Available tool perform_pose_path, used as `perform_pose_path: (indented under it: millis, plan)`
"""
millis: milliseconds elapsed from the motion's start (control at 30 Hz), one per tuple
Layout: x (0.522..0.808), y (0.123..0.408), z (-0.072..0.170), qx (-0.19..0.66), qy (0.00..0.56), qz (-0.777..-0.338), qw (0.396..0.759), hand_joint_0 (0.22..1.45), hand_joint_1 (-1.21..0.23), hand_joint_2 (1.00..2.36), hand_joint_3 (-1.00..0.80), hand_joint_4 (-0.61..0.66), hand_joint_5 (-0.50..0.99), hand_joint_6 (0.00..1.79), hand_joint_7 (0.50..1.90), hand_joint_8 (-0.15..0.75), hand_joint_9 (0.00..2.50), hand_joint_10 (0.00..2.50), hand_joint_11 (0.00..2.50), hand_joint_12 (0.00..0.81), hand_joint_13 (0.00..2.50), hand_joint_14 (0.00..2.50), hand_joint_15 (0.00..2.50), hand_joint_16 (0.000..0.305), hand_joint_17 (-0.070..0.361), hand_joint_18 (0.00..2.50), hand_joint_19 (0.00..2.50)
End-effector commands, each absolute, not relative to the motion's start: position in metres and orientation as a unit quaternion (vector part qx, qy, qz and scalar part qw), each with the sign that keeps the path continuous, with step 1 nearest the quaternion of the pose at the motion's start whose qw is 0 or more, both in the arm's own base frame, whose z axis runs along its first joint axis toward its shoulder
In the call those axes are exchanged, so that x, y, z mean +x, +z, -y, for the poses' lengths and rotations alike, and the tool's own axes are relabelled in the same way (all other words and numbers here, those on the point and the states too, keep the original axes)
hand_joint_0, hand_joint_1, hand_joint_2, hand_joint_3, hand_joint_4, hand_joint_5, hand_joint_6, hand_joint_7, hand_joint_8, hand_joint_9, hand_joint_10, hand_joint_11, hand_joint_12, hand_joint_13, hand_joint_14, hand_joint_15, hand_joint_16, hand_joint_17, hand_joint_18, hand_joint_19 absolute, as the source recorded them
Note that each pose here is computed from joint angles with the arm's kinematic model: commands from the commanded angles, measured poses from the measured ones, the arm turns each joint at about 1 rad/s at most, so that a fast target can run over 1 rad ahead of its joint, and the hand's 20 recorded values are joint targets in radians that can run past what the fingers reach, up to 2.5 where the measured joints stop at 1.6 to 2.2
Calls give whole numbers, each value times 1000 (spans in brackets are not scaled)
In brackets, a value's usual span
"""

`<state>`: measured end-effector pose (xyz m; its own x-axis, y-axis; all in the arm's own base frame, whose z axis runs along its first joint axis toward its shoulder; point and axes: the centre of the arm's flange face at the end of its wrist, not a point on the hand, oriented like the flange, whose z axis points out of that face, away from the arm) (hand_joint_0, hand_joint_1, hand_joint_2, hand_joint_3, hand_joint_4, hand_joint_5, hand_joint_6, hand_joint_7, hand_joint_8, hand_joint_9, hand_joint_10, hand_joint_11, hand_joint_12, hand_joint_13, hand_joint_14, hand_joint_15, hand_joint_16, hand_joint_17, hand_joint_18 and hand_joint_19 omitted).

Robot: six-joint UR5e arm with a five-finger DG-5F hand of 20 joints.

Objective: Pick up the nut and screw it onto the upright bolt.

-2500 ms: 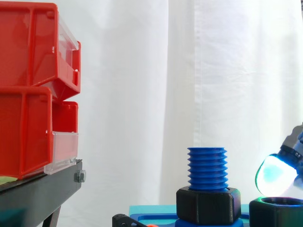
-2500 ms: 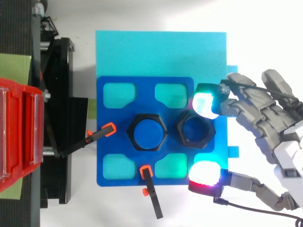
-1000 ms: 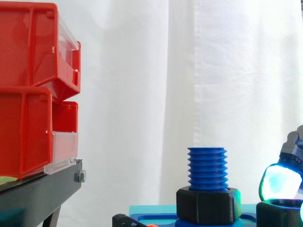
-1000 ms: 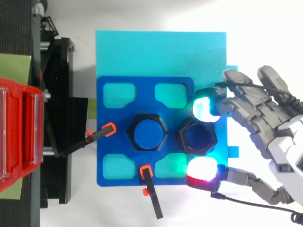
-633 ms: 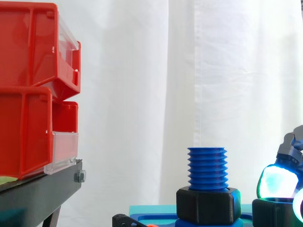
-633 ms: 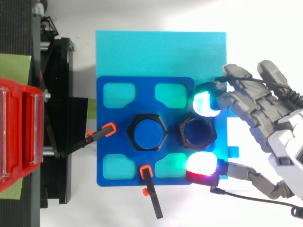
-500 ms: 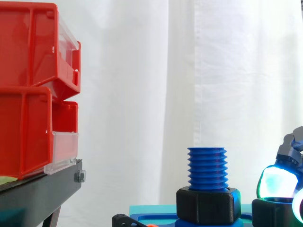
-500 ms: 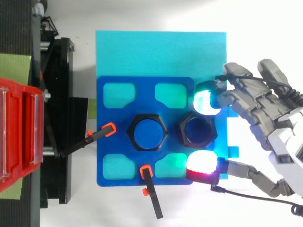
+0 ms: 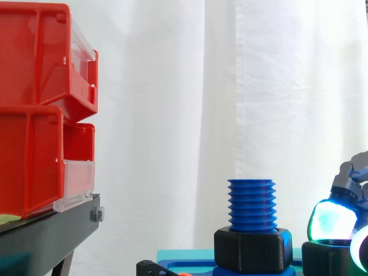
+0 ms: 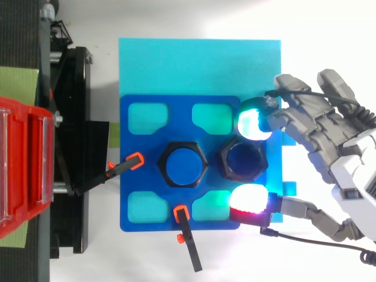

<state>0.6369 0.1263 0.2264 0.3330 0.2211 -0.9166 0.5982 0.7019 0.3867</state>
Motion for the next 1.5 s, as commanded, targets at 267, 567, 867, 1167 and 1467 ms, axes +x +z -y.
perform_pose_path:
  millis: [267,567,867,1167,1467]
  plan:
    - [636,226,-126,361,-131,-566,730,360,-684,1000,-500,265,-236,503,953,306,307,0,0,407,385,0,0,58,130,212,0]
    - [636,226,-126,359,-130,-567,730,342,-725,1000,-500,253,-246,503,918,305,269,0,0,417,363,0,0,62,140,208,0]
    - [635,224,-122,356,-132,-571,728,349,-778,1000,-500,246,-250,503,915,299,252,0,0,414,350,0,0,62,139,202,0]
    - [637,224,-120,350,-128,-572,730,389,-846,1000,-500,230,-252,503,926,279,247,0,0,390,346,0,0,59,132,215,0]
    - [637,225,-118,352,-127,-571,731,418,-837,1000,-500,238,-249,503,964,269,255,0,0,377,359,0,0,56,126,225,0]
